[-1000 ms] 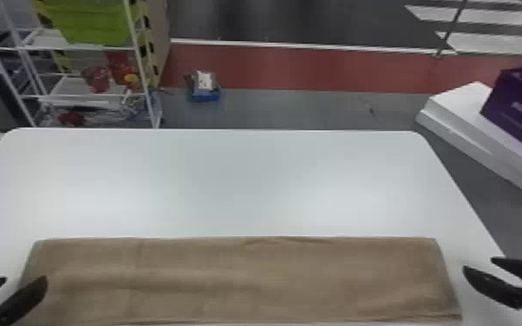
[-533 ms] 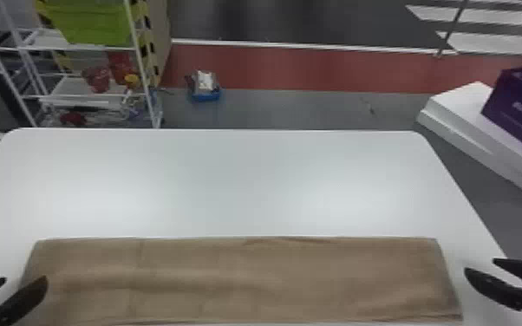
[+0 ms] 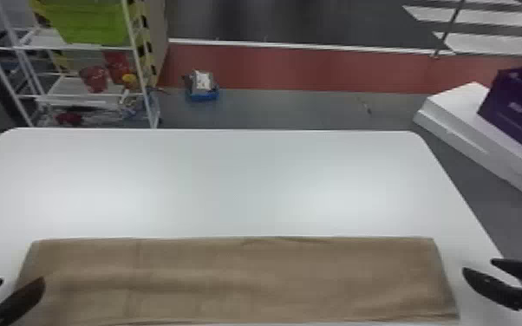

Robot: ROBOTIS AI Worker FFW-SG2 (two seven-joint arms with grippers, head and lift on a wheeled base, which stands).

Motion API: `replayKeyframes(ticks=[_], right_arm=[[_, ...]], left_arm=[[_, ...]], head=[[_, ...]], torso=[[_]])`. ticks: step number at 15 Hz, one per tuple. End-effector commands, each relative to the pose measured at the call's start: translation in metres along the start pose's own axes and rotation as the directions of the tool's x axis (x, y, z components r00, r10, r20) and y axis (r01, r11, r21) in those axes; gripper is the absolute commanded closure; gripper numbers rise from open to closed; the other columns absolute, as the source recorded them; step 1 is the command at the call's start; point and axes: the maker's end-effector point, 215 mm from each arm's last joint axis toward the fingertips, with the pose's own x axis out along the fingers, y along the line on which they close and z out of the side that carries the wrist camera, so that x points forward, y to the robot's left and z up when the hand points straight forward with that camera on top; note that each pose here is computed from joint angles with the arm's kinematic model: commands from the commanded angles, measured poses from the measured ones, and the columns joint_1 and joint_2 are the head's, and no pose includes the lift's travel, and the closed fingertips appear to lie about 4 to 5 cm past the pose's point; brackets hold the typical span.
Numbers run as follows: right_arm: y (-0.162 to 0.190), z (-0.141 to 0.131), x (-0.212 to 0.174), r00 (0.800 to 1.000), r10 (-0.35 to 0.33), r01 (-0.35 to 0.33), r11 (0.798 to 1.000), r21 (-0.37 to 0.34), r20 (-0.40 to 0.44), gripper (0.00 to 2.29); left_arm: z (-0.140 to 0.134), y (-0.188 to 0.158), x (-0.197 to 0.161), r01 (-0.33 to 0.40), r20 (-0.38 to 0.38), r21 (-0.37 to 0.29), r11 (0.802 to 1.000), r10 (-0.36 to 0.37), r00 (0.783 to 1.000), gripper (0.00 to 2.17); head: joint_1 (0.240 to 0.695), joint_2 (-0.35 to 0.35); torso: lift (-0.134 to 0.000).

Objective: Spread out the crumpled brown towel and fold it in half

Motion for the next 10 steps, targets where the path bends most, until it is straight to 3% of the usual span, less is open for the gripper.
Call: replayKeyframes(ticks=[1,10], right_arm=[[0.0015,-0.0001,0.0012,1.000,0.004,-0.004,1.000,-0.001,-0.001,0.17],[0.0007,0.0038,0.0013,1.000,0.003,-0.003,1.000,-0.013,0.004,0.17]], left_arm=[[-0.0003,-0.0018,0.0006,0.004,0.001,-0.002,1.000,-0.004,1.000,0.19],[0.0018,-0.0008,0.0018,0.003,0.007,0.006,1.000,-0.003,1.000,0.19]], head=[[0.695,-0.086],[0.695,-0.084]], torso=[[-0.124],[-0.124]])
